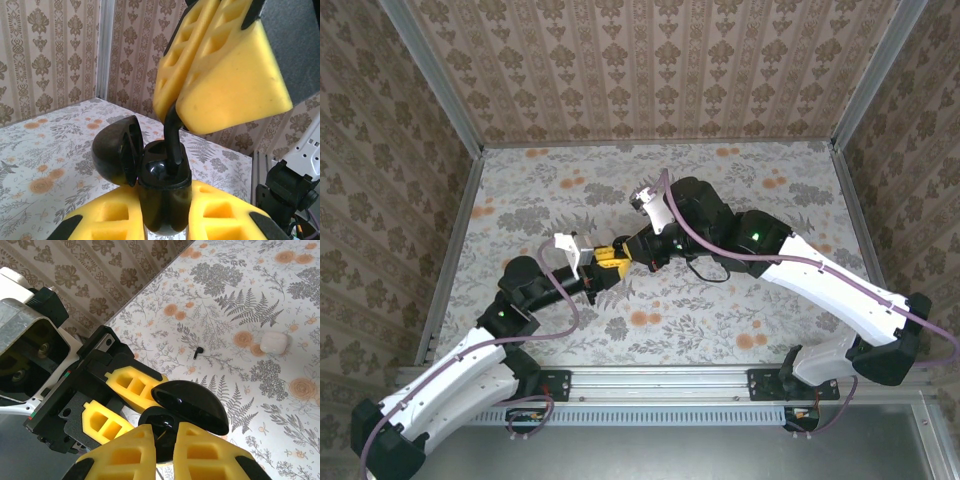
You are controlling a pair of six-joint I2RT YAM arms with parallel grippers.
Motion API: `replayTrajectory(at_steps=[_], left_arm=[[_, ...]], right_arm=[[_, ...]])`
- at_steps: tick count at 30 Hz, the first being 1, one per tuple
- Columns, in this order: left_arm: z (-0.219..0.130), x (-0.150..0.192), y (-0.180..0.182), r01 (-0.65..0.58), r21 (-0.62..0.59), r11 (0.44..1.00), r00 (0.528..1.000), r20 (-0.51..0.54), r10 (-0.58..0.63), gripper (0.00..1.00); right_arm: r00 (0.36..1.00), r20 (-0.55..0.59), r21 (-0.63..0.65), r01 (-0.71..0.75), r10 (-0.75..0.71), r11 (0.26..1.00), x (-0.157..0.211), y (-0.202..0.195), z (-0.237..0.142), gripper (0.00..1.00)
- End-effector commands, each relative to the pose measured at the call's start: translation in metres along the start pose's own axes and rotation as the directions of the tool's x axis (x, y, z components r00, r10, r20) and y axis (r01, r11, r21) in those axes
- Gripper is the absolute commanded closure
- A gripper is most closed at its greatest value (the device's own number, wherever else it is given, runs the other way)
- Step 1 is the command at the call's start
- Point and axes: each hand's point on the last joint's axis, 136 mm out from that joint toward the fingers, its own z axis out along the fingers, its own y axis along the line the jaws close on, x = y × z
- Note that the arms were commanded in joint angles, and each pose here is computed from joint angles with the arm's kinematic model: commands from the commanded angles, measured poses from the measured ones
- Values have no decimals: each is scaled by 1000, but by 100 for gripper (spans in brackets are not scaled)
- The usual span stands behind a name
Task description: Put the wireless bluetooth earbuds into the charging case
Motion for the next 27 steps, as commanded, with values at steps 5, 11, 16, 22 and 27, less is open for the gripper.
replayTrajectory(at_steps=[5, 11, 16, 22, 27], left_arm=[[-2, -14, -3, -45, -1, 999, 998, 44, 45, 100], [-1, -9, -8, -89, 29, 996, 995, 50, 88, 100], [0, -9, -12, -153, 52, 987, 986, 73, 149, 100], [4, -8, -16, -190, 76, 979, 980, 74, 184, 100], [7, -7, -17, -191, 85, 978, 980, 71, 186, 100]], right_arm=[[1000, 6, -27, -5, 5, 1000, -4, 7, -12, 90], [996, 87, -17, 20, -18, 1000, -18, 9, -31, 90], [999, 43, -48, 23, -21, 999, -6, 13, -26, 90], [1000, -8, -61, 19, -19, 998, 11, 12, -15, 91], [999, 14, -3, 40, -40, 999, 9, 2, -13, 91]])
